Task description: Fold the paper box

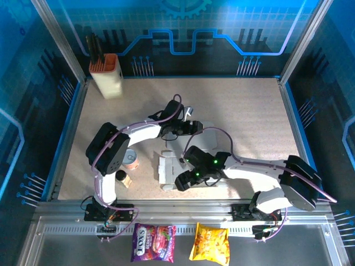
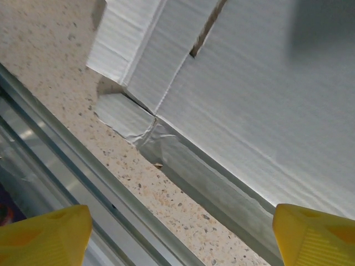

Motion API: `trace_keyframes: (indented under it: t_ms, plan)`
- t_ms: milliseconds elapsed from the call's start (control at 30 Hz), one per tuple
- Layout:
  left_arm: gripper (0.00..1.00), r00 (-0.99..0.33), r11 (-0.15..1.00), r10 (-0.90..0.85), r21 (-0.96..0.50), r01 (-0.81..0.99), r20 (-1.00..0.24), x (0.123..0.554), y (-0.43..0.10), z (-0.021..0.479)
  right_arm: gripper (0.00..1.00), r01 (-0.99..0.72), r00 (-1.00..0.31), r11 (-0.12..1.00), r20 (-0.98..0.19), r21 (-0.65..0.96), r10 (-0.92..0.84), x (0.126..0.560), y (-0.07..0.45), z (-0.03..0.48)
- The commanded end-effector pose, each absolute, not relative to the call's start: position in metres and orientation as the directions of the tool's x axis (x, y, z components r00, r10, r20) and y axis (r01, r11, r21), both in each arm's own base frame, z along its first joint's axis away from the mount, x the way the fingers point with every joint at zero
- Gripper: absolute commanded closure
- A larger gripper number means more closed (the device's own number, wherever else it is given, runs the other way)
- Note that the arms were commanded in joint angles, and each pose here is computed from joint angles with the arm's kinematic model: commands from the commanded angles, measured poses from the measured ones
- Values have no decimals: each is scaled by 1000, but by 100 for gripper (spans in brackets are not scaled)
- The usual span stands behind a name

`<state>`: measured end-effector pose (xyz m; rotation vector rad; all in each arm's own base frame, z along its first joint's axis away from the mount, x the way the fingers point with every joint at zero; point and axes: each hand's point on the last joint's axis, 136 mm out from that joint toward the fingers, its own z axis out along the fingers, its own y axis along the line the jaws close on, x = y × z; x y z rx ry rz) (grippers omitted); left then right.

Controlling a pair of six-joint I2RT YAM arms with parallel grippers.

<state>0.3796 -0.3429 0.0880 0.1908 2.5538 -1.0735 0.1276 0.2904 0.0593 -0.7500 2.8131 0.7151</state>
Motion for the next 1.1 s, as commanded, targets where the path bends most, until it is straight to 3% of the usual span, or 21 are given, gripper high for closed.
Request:
trace_keyframes:
  t_ms: [0,533,1067]
  plan:
    - [18,-945,688,1,-685,239,-328,375,-353,81,14,-484,-875,767,-247,422,-416,126,302,57]
    - [18,-956,746,-13,-640,186,-292,386,-334,51,18,-407,-913,836,-125,368,-389,111,276,24]
    - [17,-958,787,-64,-605,124,-280,385,-283,44,20,-159,-986,934,-100,320,-134,160,186,19]
